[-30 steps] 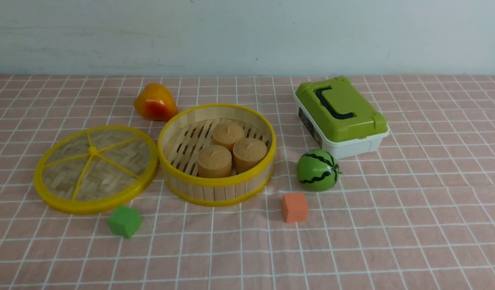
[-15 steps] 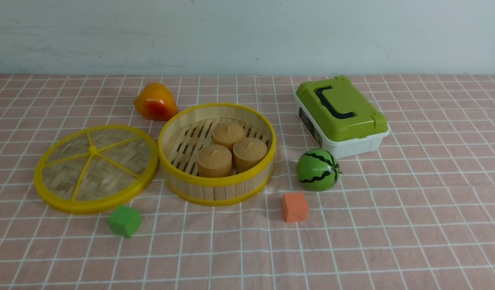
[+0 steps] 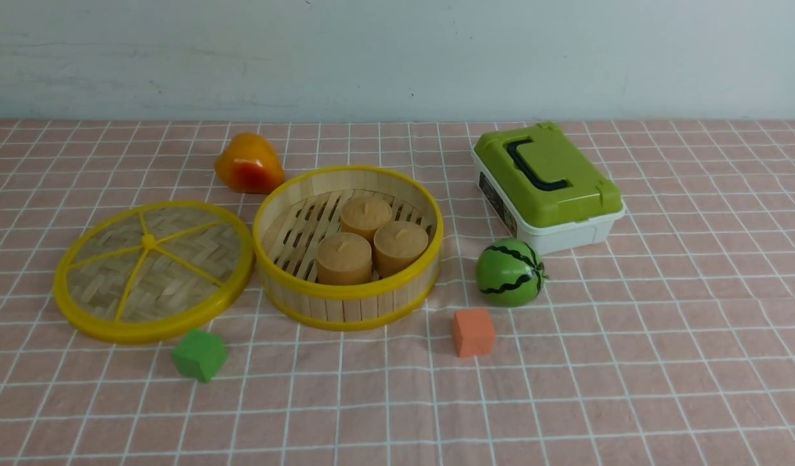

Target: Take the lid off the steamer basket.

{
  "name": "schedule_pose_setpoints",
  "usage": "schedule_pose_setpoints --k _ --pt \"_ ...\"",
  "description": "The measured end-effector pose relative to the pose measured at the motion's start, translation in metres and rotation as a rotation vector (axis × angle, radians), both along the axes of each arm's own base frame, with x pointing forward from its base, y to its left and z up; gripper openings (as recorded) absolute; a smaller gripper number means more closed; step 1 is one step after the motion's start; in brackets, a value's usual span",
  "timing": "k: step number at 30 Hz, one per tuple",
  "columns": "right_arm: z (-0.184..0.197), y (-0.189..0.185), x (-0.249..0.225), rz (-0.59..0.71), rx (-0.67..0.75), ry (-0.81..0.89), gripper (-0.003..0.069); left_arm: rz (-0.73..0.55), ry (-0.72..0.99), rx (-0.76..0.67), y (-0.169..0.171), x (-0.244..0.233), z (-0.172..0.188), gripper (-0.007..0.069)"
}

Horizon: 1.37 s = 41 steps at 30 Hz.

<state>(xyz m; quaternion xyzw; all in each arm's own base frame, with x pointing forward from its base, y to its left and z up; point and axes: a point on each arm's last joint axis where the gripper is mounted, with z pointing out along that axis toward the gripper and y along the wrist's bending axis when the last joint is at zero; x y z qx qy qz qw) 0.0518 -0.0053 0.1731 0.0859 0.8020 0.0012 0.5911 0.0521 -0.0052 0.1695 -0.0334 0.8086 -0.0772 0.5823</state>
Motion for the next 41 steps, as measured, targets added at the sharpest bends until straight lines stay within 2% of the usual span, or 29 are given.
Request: schedule_pose_setpoints --k 41 --pt "0.0 0.0 0.0 0.0 0.0 0.0 0.0241 -0.001 0.001 0.001 0.0 0.0 -0.0001 0.0022"
